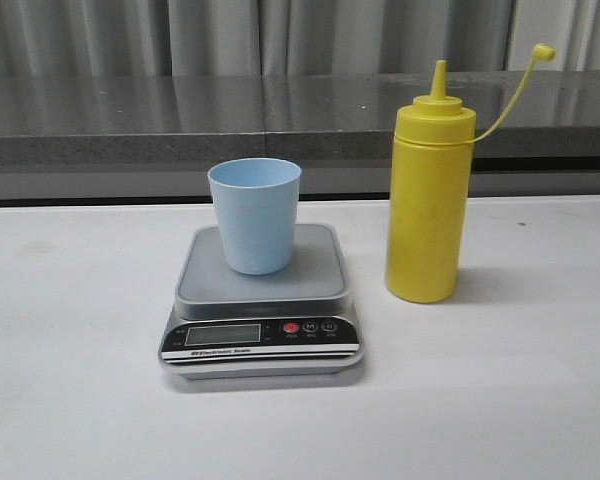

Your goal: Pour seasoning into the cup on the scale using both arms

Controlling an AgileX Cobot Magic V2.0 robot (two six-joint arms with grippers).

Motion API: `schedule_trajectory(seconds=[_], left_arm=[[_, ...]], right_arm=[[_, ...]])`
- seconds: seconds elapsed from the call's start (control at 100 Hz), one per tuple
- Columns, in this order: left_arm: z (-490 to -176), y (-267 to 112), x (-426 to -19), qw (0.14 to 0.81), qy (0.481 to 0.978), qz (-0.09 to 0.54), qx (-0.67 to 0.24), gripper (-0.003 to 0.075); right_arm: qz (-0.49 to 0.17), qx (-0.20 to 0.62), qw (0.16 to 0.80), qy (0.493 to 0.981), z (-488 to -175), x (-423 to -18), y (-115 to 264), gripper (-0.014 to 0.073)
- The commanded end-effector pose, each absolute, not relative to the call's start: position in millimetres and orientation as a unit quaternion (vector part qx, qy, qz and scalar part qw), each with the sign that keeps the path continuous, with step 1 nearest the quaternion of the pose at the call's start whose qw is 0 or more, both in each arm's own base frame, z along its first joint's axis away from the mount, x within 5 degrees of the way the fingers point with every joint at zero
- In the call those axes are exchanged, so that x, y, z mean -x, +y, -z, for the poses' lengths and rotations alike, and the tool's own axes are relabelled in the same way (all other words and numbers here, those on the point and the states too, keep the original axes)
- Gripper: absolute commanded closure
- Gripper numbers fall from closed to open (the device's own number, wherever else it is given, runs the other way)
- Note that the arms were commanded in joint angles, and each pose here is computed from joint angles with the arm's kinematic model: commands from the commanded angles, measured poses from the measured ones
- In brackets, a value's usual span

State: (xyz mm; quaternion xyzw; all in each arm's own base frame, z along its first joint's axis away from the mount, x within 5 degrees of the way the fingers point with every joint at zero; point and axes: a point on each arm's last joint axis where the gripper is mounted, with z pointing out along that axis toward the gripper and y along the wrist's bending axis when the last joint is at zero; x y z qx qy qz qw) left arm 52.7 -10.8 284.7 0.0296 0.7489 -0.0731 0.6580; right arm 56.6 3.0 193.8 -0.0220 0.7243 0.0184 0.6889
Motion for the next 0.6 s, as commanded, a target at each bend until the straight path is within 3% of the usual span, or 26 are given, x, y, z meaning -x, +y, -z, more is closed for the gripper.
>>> schedule_trajectory(seconds=[0.0,0.28,0.59], left_arm=[[-300.0,-9.6,-52.9,0.692,0.718,0.076,-0.018,0.074],[-297.9,-7.7,-53.8,0.692,0.719,0.047,-0.033,0.074],[-257.1,-4.9,-62.4,0.72,0.693,0.01,-0.044,0.074]], right_arm=[[-0.016,0.023,0.734,0.679,-209.6,-53.9,2.9,0.0663],[-0.016,0.023,0.734,0.679,-209.6,-53.9,2.9,0.0663],[-0.016,0.023,0.734,0.679,-209.6,-53.9,2.9,0.0663]])
